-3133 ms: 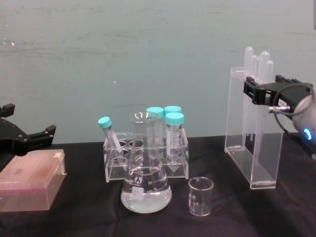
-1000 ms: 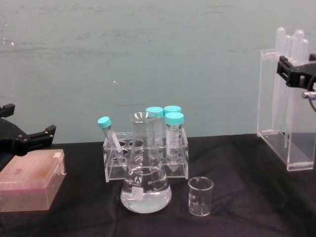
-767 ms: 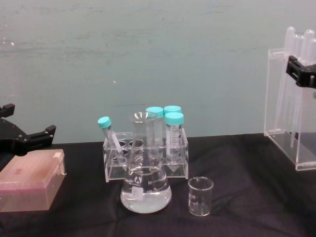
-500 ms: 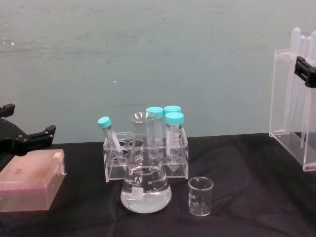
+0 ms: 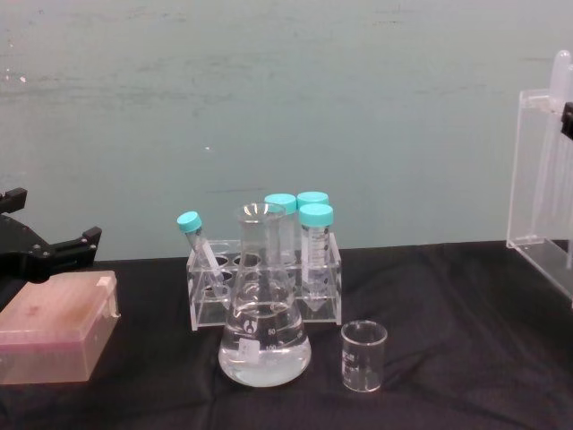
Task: Place the experimental apparatus aside using one hand.
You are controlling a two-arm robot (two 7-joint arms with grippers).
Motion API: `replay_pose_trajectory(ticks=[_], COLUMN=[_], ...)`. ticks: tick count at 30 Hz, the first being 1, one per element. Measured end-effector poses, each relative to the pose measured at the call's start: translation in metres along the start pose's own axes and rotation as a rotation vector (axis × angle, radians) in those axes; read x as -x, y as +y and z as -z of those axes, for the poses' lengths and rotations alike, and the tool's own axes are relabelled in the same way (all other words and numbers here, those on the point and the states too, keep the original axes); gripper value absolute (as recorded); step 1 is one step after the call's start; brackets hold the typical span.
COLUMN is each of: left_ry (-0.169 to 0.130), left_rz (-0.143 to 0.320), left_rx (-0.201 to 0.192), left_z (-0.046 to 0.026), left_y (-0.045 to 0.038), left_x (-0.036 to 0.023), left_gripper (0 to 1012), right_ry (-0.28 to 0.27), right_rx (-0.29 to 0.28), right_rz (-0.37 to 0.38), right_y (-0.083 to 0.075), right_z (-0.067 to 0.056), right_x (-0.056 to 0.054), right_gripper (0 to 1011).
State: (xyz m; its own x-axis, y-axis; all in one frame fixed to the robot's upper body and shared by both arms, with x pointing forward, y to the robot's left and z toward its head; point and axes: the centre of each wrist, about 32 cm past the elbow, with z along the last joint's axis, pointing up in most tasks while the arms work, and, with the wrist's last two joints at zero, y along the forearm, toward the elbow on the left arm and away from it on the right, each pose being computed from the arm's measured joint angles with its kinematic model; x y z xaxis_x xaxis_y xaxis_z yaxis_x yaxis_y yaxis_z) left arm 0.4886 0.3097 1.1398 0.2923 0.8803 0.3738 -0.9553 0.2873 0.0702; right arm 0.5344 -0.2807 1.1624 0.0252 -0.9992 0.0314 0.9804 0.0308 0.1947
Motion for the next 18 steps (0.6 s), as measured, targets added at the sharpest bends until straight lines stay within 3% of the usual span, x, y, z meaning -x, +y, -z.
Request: replay_pose_trajectory(ticks=[18], left_ry=[0.0], left_rz=[0.0], left_rx=[0.0], left_z=[0.0], left_y=[0.0], left_x=[0.0], left_gripper=[1000], right_ry=[0.001], right_rx=[0.013], right_rz=[-0.006], right_y=[-0.002], right_z=[0.002], right_x=[-0.016], right_gripper=[600])
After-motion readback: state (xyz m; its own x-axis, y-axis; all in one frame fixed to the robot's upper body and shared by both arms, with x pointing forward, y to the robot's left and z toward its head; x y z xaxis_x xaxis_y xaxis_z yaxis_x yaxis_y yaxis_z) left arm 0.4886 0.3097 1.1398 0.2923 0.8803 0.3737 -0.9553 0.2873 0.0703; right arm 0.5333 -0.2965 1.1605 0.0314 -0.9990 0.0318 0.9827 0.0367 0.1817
